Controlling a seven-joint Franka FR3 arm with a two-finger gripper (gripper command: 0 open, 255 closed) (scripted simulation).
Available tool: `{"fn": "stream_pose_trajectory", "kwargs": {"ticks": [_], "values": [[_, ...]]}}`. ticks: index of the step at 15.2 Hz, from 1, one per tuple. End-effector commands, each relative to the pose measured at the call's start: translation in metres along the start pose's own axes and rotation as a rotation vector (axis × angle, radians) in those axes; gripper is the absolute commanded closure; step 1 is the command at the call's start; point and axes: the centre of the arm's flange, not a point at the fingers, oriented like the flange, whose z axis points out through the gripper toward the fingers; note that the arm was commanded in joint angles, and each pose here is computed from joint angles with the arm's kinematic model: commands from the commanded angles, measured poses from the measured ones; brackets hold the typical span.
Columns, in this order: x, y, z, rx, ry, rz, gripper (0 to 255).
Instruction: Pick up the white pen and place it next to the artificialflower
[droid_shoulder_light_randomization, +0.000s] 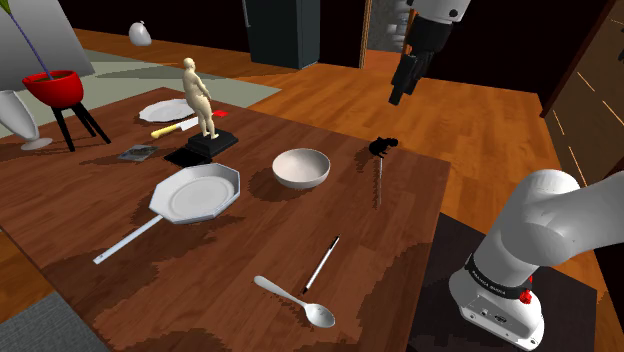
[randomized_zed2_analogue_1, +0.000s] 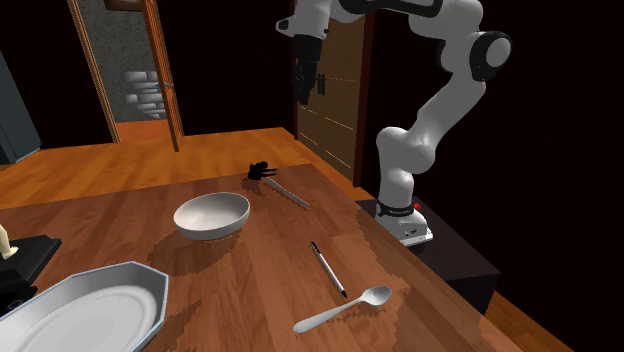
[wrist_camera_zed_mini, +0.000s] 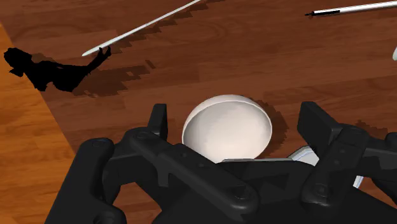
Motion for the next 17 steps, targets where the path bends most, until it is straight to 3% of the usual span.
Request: {"fn": "stream_pose_trajectory", "kwargs": {"ticks": [1,9,17], "values": [[0.0,0.0,0.0,0.0,0.0,0.0,0],[-0.024,-0.087,0.061,-0.085,-0.091,0.352,0],[-0.023,-0.173,0.129,-0.171,-0.181,0.703,0]]}}
